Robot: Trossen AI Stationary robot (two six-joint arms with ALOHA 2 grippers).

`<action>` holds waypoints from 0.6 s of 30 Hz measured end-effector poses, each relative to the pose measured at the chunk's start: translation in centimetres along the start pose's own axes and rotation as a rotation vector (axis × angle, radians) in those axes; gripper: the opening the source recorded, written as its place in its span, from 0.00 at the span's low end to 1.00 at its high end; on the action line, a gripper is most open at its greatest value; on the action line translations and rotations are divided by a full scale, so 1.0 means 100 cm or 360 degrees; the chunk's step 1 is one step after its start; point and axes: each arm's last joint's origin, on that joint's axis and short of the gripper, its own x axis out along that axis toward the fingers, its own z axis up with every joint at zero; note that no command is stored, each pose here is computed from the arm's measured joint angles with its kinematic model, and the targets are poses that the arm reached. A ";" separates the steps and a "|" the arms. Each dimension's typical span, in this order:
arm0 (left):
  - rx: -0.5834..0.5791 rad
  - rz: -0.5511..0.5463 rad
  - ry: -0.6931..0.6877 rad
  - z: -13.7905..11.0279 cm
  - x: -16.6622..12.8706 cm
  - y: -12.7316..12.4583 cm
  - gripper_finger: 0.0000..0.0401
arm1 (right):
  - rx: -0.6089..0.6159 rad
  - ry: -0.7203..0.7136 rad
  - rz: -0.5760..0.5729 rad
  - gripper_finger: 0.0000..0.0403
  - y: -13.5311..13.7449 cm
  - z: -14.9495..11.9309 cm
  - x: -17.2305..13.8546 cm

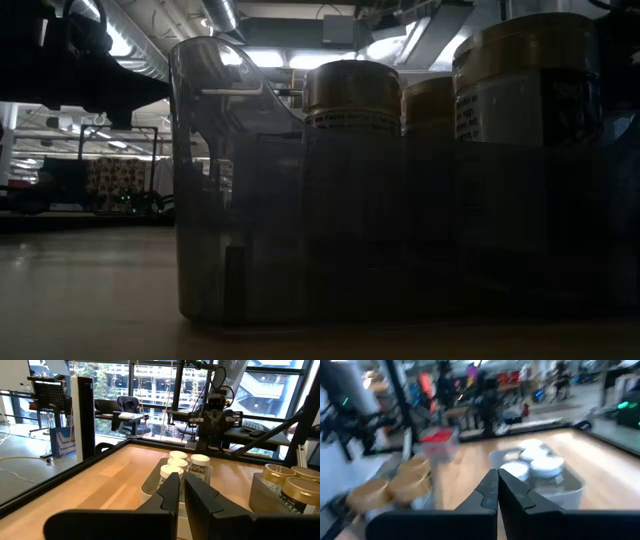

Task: Sort spices by type
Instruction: Return to Home Position

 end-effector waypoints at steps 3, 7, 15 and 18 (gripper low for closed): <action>0.0000 0.0000 0.0000 0.000 0.000 0.000 0.04 | -0.0003 0.0029 0.0039 0.02 0.003 -0.002 0.000; 0.0000 0.0000 0.0001 0.000 0.000 0.000 0.04 | -0.0004 0.0046 0.0064 0.02 0.004 -0.002 0.001; 0.0000 0.0000 0.0000 0.000 0.000 0.000 0.04 | -0.0003 0.0046 0.0061 0.02 0.004 -0.002 0.001; 0.0000 0.0000 0.0001 0.000 0.000 0.000 0.04 | -0.0003 0.0046 0.0061 0.02 0.004 -0.002 0.001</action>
